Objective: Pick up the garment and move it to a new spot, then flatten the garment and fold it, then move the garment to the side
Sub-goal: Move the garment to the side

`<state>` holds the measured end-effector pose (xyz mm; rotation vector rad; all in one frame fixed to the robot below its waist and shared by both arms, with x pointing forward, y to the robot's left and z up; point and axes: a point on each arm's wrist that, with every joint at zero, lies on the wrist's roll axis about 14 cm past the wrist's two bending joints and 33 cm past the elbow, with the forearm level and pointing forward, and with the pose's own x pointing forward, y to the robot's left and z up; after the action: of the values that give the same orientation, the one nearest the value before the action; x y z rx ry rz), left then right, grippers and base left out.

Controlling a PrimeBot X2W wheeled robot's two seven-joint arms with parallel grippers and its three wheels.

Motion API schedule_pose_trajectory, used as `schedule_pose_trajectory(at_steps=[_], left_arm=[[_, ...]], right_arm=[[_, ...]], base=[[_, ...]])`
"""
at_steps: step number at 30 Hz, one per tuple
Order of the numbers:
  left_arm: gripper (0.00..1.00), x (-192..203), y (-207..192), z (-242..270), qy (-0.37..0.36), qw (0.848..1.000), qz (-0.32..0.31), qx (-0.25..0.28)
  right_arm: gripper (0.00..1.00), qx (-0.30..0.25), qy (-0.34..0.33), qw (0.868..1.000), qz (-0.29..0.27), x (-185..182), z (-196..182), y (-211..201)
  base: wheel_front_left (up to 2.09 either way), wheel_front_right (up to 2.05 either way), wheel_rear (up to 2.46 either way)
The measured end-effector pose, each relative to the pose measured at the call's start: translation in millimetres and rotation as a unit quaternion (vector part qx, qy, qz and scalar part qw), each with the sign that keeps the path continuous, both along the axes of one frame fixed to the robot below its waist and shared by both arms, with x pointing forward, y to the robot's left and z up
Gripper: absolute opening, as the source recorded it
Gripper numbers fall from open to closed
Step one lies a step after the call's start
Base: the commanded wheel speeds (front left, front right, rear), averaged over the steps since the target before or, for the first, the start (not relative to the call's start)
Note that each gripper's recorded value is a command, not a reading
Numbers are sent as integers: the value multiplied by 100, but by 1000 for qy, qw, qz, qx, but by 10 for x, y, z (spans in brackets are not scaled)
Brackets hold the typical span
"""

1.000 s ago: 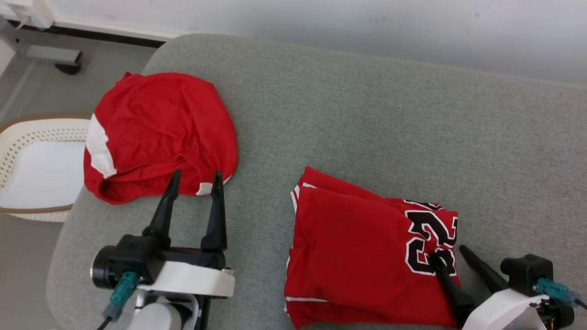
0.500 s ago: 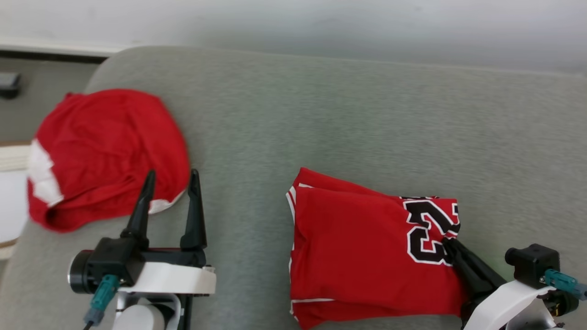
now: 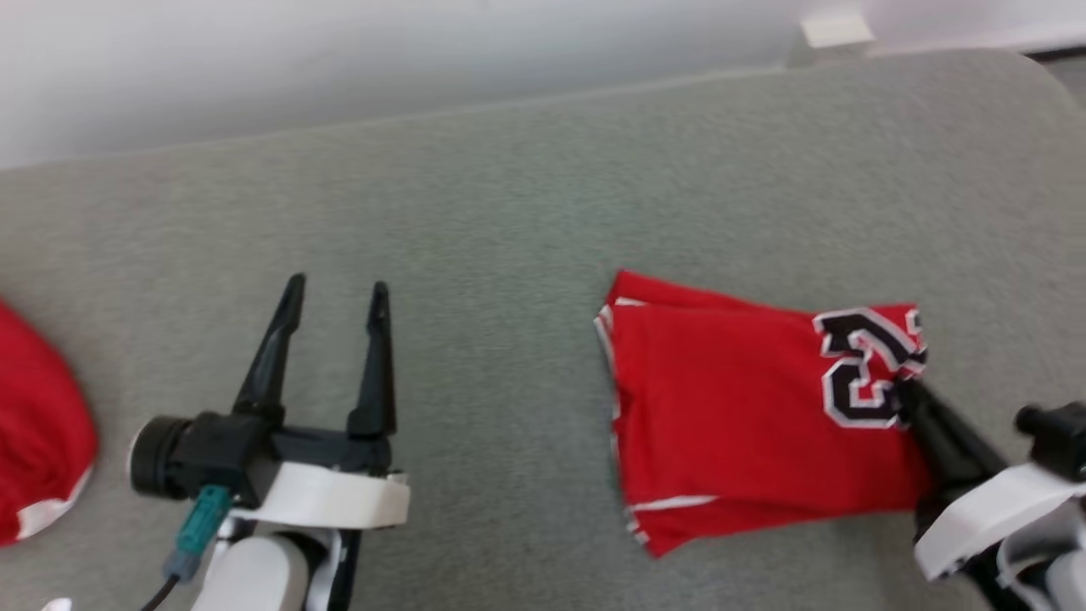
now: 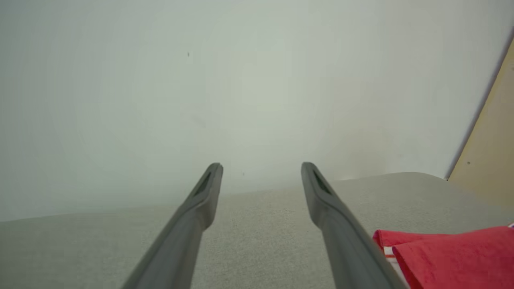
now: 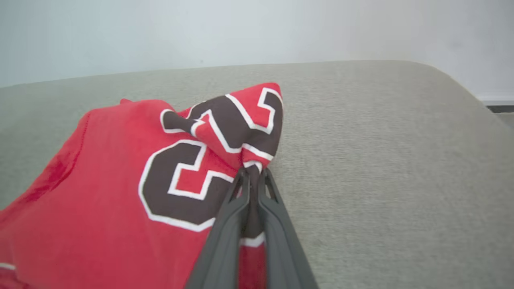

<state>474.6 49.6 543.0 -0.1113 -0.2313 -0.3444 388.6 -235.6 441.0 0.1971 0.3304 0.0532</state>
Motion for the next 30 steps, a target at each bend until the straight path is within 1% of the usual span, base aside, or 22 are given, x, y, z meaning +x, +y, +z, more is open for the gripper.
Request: schedule_pose_trajectory(at_steps=[3,6,9,13,15,19,20,21,22,24,27,30], left_arm=[[100,78,-297,33,-9,999,-43,-9],[100,178,-510,15,-14,997,-73,-16],[100,283,-628,-89,-13,996,-92,-17],[100,419,-695,-291,-3,994,-106,-17],[100,479,-685,-402,4,994,-106,-16],[100,557,-626,-627,21,995,-99,-12],[100,568,-605,-670,25,995,-96,-12],[100,575,-580,-709,28,995,-93,-10],[100,582,-556,-739,31,995,-90,-8],[100,584,-530,-778,35,996,-86,-6],[100,581,-512,-737,31,996,-84,-4],[100,570,-468,-673,24,997,-74,-1]], right_arm=[[0,-27,-6,999,-43,50,50,-417],[0,-61,-6,994,-87,131,83,-891],[0,-96,5,987,-129,221,70,-1358],[0,-141,24,975,-170,363,16,-1872],[0,-160,20,970,-184,454,21,-2054],[0,-161,23,964,-210,624,-154,-2215],[26,-162,26,963,-216,647,-198,-2250],[57,-162,27,961,-220,664,-239,-2273],[100,-161,29,960,-227,670,-282,-2301],[100,-168,33,957,-235,649,-342,-2345],[100,-180,31,952,-246,572,-312,-2421],[100,-182,10,952,-247,562,-214,-2389]], base=[[0,0,0],[0,0,0],[0,0,0],[0,0,0],[0,0,0],[0,0,0],[0,0,0],[0,0,0],[0,0,0],[0,0,0],[0,0,0],[0,0,0]])
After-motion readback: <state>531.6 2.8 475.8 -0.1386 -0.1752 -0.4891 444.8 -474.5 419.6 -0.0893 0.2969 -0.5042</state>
